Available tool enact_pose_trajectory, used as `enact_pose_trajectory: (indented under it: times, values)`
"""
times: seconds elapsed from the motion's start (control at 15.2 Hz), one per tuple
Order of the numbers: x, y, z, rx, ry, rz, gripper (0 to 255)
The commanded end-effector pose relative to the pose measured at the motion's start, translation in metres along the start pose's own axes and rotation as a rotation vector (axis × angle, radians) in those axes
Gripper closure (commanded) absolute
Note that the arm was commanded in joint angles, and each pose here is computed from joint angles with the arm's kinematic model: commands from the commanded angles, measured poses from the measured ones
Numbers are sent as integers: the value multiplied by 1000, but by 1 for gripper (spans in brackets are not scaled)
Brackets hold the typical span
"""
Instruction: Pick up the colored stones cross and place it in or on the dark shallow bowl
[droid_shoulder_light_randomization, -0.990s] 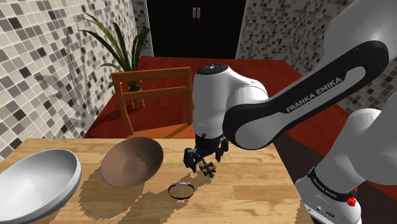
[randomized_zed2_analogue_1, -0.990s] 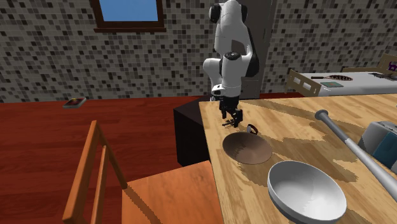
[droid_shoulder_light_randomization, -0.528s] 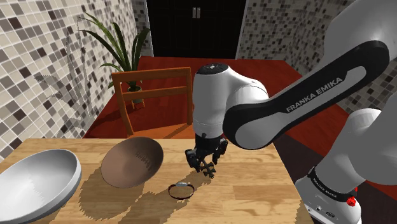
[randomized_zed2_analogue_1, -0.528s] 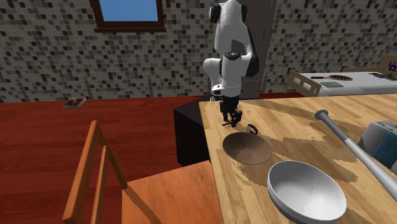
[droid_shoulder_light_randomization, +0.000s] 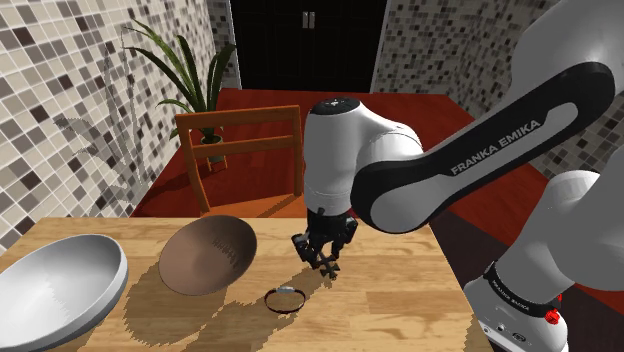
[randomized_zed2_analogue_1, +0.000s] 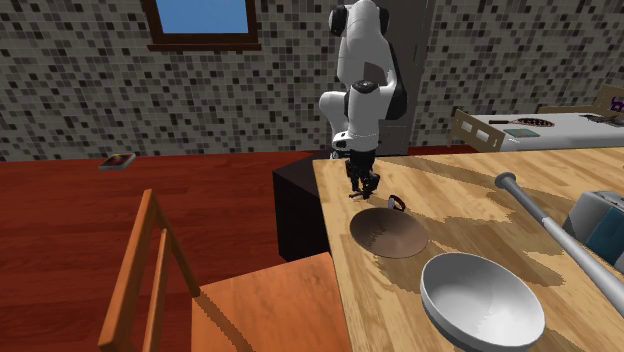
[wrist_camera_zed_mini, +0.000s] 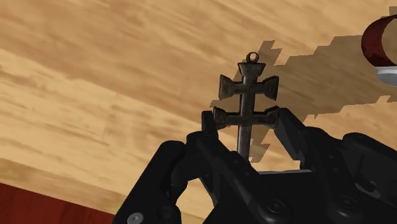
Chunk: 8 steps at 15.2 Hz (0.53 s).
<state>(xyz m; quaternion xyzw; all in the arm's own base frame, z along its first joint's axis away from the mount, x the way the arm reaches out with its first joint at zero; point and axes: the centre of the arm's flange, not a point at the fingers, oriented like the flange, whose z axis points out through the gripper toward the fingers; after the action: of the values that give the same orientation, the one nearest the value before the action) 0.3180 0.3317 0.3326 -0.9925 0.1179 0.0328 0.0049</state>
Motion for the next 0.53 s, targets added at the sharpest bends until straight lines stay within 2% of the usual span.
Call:
enact_pose_trajectory:
  times: [0.0,0.46]
  values:
    - [-1,-1,-1,-2,-5,-2,255]
    - [-4,-1,-38,-2,-5,-2,255]
